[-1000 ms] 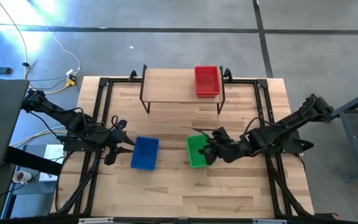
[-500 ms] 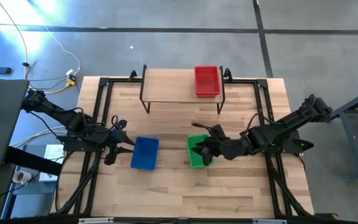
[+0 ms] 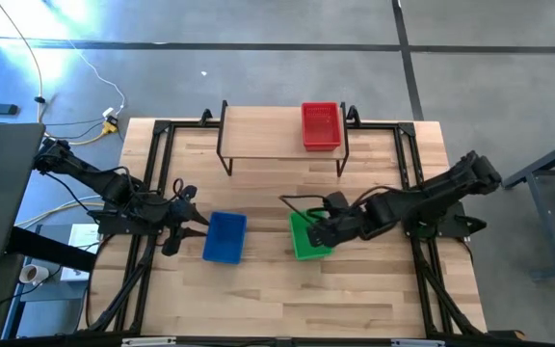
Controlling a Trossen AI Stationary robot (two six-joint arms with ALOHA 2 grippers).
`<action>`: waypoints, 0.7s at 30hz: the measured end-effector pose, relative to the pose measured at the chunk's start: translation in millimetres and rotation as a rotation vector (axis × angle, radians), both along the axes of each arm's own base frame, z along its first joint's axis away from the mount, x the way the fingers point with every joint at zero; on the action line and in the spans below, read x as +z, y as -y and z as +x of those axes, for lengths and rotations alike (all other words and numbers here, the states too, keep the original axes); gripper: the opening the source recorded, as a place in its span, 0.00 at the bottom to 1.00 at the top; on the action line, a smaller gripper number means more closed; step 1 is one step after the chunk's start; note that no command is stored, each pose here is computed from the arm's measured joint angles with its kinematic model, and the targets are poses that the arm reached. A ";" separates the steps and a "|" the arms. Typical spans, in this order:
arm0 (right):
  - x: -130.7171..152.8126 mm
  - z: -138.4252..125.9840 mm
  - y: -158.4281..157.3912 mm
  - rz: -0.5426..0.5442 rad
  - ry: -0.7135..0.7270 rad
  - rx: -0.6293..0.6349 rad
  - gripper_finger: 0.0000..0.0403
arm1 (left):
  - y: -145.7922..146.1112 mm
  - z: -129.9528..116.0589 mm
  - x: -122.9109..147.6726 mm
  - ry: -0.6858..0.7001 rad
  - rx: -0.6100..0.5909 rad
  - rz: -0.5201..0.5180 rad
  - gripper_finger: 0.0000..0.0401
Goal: Stack baskets on shelf by color
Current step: Put the stacked green baskets on the shelf
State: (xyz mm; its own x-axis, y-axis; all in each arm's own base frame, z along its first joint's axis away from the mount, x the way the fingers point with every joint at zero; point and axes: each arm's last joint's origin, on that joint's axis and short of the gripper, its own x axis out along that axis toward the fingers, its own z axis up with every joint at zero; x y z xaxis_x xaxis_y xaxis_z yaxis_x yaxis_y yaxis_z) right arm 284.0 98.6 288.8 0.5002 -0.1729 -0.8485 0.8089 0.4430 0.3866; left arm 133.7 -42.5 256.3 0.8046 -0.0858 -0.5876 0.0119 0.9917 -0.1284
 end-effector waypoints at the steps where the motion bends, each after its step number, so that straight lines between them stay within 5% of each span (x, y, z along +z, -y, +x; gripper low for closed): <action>1: -4.1 2.2 0.5 0.018 -0.024 -0.005 0.44 | 0.0 0.0 0.0 0.000 0.000 0.000 0.34; 21: -72.4 33.1 20.8 0.059 -0.356 -0.107 0.44 | -0.1 0.0 0.0 0.002 -0.009 0.016 0.34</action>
State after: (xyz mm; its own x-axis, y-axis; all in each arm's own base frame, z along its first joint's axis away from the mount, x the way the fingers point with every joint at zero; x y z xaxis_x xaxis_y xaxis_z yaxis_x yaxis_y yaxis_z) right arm 317.1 77.7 216.4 0.1538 -0.1538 -0.9760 0.9378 0.3338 0.0952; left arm 133.7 -42.4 256.4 0.8052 -0.0834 -0.5871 0.0209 0.9934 -0.1124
